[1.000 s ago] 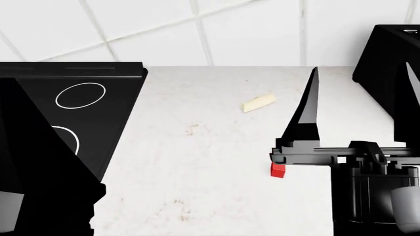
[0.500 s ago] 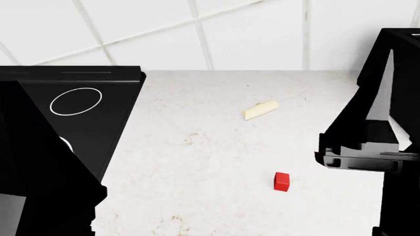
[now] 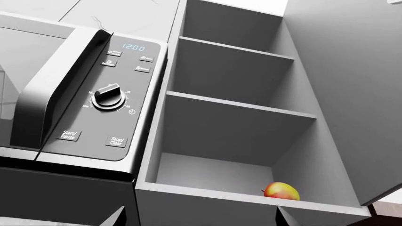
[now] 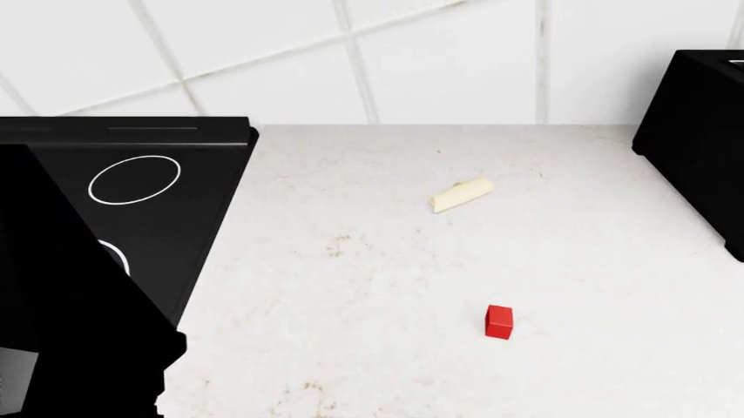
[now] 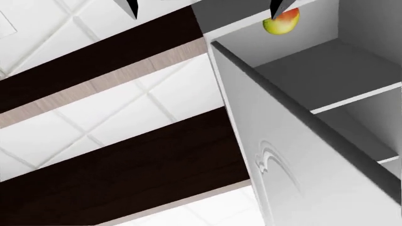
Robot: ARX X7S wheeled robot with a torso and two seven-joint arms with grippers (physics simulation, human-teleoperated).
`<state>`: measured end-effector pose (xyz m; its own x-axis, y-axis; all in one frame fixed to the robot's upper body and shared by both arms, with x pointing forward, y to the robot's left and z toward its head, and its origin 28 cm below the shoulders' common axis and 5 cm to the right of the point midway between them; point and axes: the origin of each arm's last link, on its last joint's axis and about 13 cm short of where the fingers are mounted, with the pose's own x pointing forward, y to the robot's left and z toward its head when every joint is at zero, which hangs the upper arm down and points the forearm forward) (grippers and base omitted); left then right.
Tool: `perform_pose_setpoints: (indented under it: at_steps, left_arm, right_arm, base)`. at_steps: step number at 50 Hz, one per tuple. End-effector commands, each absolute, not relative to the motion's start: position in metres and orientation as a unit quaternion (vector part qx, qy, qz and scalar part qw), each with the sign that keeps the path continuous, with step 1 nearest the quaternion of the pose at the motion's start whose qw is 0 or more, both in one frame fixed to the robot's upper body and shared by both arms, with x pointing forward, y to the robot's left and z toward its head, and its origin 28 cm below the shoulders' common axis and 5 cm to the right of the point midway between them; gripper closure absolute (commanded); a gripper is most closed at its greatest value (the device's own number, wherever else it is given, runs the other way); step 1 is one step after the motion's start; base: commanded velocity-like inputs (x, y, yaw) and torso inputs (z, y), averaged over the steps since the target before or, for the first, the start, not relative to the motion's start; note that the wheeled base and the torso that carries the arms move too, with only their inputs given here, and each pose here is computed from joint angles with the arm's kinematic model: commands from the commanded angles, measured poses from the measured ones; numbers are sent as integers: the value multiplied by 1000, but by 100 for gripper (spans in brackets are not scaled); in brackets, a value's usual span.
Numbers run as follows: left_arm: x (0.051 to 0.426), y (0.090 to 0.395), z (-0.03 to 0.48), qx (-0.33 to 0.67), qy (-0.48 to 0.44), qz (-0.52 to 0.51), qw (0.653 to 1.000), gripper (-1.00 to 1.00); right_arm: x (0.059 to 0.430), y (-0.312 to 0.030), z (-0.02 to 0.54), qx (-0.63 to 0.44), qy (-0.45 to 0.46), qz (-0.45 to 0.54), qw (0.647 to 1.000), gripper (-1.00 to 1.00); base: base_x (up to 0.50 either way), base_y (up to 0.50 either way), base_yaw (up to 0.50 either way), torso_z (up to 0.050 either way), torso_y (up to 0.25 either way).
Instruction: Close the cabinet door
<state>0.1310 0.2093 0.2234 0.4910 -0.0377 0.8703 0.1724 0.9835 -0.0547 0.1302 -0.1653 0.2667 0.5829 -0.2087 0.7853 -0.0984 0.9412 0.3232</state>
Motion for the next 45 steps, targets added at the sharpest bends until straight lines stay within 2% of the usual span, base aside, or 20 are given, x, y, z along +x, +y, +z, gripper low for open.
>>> perform_pose_setpoints:
  at_steps: [1,35,45]
  left_arm:
    - [132,209,223,-67,-499,-63,862,-100]
    - [133,210,222,-67,-496,-66,863,-100]
    - [133,209,221,-67,-495,-70,863,-100]
  right_arm:
    - [133,-177,299,207,-447,-18,870,-100]
    - [150,-188,388,173,-474,-7,863,-100]
    - [175,-195,405,155,-460,-22,874,-100]
  base:
    - [0,0,0,0,0]
    - [0,0,0,0,0]
    - [0,0,0,0,0]
